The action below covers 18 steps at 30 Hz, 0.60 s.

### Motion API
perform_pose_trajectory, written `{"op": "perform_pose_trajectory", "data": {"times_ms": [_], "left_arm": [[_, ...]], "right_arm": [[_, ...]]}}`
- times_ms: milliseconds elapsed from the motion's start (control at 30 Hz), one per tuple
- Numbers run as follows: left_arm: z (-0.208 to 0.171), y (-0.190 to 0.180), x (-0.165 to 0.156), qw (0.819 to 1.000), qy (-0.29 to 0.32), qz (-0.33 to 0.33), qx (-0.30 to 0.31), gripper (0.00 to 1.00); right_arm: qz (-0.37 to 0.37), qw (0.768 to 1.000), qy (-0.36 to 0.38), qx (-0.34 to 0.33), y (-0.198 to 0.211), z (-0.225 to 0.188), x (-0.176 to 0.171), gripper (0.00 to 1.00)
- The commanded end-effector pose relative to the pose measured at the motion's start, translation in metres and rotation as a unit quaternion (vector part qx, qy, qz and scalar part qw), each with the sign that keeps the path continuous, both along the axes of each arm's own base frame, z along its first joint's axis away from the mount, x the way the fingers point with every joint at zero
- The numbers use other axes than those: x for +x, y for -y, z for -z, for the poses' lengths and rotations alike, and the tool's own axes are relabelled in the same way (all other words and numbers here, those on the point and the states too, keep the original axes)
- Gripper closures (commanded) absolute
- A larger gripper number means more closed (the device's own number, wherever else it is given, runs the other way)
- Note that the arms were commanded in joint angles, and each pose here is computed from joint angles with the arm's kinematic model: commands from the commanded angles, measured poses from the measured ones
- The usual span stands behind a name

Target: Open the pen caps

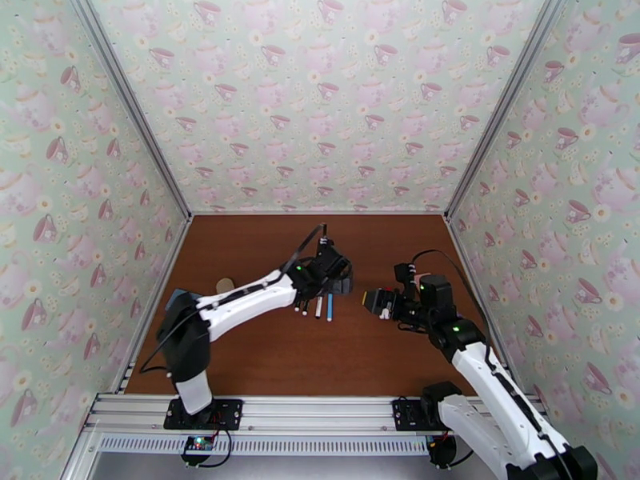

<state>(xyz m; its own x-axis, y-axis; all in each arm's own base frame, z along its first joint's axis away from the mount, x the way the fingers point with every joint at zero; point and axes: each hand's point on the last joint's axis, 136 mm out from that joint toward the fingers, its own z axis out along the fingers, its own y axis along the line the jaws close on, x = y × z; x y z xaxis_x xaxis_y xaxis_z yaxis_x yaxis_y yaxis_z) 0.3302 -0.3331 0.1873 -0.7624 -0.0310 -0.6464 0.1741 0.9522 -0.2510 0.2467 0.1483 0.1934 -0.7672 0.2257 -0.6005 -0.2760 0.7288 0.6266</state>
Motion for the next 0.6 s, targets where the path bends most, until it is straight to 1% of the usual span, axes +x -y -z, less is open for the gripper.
{"op": "perform_pose_trajectory", "data": {"times_ms": [0,67,167,300,400,433,500,567], "left_arm": [[-0.017,-0.022,0.006,0.999,0.039,0.004,-0.002,0.0],[-0.023,-0.035,0.007,0.999,0.048,0.001,-0.015,0.0],[-0.026,-0.063,0.01,0.998,0.051,-0.02,-0.028,0.0],[-0.025,-0.089,0.012,0.997,0.062,0.011,-0.045,0.0],[-0.023,-0.11,0.012,0.996,0.082,0.017,-0.029,0.0],[-0.022,-0.119,0.012,0.995,0.095,0.016,-0.017,0.0],[-0.013,-0.14,0.011,0.993,0.115,0.003,0.012,0.0],[-0.012,-0.162,0.012,0.989,0.143,-0.021,0.035,0.0]], "right_arm": [[-0.033,0.998,0.045,0.008,-0.008,-0.027,-0.004,0.0],[-0.041,0.998,0.046,0.011,-0.01,-0.032,-0.006,0.0],[-0.037,0.998,0.04,0.008,-0.009,-0.031,-0.004,0.0],[-0.012,0.999,0.033,-0.006,-0.002,-0.024,0.001,0.0],[0.001,0.999,0.033,-0.005,0.0,-0.021,0.004,0.0],[0.017,0.999,0.031,-0.009,0.005,-0.018,0.007,0.0],[0.037,0.999,0.03,-0.014,0.01,-0.012,0.011,0.0],[0.047,0.998,0.039,-0.014,0.012,-0.009,0.014,0.0]]}}
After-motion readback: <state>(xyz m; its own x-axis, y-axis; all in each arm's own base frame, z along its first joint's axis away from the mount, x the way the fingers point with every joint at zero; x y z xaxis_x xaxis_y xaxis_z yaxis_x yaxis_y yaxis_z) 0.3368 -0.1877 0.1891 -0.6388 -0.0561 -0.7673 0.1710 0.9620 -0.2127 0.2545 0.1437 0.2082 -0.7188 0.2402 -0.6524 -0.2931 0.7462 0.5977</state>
